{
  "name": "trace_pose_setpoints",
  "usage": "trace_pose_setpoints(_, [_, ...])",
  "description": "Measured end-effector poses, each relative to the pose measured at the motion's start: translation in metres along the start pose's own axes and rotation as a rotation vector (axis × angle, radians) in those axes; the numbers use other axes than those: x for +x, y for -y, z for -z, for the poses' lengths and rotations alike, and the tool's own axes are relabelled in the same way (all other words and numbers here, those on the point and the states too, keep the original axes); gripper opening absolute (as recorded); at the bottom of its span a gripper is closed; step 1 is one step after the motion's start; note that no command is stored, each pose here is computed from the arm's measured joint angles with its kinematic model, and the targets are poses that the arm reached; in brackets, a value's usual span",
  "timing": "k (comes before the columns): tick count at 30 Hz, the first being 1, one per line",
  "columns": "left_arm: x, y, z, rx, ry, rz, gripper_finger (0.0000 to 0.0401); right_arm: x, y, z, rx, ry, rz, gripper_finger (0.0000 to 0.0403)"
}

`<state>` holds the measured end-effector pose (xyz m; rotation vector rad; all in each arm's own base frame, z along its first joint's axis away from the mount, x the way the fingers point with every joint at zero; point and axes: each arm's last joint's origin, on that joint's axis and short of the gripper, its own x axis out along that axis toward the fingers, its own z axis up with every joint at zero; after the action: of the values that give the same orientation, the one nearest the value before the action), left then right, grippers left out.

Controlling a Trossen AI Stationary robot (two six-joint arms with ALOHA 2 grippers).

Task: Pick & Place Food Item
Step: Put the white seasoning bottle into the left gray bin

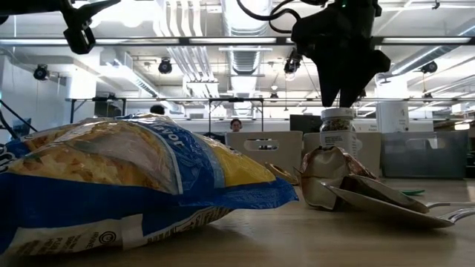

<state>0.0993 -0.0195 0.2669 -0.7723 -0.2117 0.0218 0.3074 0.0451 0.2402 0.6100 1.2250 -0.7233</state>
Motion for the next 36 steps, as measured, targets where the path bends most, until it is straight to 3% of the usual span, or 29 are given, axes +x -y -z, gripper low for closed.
trace_pose_setpoints(11, [0.0, -0.0003, 0.0008, 0.002, -0.011, 0.001, 0.0197, -0.002, 0.0034, -0.0025, 0.054, 0.005, -0.004, 0.0235])
trace_pose_setpoints(36, [0.0, -0.001, 0.0016, 0.006, -0.02, -0.004, 0.0197, -0.0043, 0.004, -0.0015, 0.053, -0.022, -0.026, 0.0235])
